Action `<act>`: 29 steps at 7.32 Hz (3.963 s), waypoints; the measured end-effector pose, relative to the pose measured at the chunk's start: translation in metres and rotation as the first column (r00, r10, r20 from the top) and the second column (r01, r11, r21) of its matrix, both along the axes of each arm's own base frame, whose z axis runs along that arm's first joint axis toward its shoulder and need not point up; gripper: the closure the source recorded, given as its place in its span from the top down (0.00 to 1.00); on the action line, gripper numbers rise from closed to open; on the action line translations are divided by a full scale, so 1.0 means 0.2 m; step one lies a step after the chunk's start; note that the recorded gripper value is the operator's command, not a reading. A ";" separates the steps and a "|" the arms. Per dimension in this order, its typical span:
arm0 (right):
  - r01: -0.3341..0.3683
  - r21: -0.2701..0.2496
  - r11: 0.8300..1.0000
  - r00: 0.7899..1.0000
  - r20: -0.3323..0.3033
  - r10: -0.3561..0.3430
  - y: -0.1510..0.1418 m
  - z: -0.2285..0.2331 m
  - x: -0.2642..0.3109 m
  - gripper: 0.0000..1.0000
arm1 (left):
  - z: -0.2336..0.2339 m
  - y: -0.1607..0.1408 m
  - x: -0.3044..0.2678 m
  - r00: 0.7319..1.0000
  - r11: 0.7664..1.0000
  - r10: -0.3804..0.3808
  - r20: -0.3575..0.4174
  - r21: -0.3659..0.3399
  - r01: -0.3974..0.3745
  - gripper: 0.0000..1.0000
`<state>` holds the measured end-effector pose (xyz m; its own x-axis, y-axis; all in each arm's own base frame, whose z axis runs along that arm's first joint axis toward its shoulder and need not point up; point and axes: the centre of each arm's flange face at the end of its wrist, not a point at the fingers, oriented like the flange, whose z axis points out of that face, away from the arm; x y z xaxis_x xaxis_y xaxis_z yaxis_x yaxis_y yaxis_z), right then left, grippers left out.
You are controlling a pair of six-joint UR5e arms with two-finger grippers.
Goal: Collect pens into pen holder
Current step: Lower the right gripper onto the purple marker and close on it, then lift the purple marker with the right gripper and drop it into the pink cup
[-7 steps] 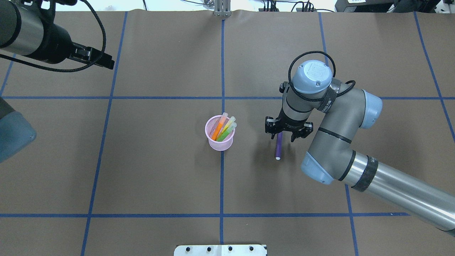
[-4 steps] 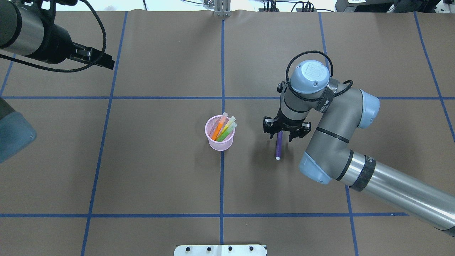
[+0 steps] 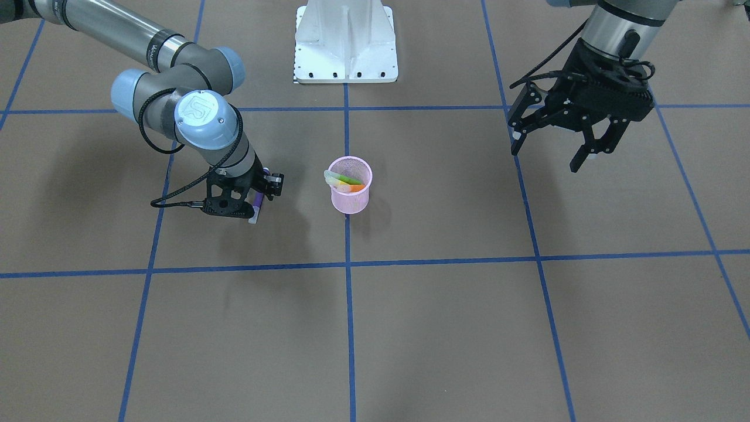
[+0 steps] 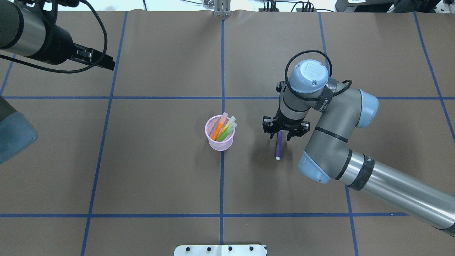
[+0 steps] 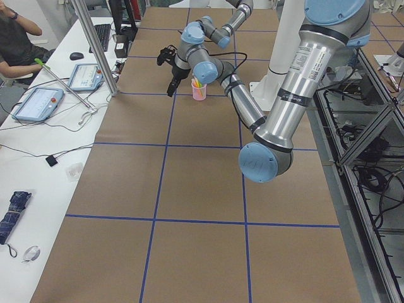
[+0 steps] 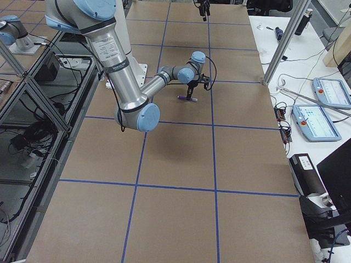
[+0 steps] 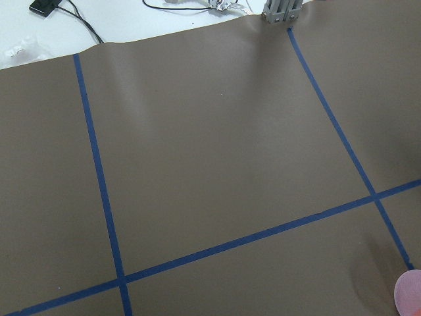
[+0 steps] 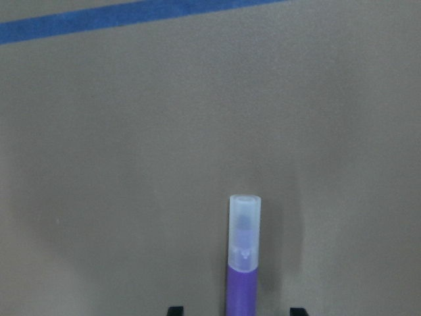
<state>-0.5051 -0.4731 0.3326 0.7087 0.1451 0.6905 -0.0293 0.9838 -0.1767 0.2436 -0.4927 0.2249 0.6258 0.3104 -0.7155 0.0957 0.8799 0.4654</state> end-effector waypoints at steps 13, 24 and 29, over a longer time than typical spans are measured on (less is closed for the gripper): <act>-0.004 -0.014 1.000 1.000 -0.016 0.004 -0.06 0.04 -0.02 0.00 | 0.00 0.00 0.00 1.000 1.000 0.001 -0.001 0.005 -0.001 0.99; -0.633 0.328 0.702 0.773 0.211 0.598 0.35 -0.92 0.01 0.00 | 0.01 0.01 0.00 1.000 1.000 0.000 -0.002 -0.013 0.000 0.99; -0.659 0.436 0.612 0.740 0.229 0.633 0.57 -0.98 -0.18 0.00 | 0.05 0.04 -0.02 1.000 1.000 -0.001 0.001 -0.023 0.001 0.99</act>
<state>-0.5419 -0.3595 0.1361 0.5220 0.2103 0.8266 -0.6943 0.6677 0.2685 0.2388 -0.4845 0.2348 0.6270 0.2936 -0.7216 0.0956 0.8903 0.4453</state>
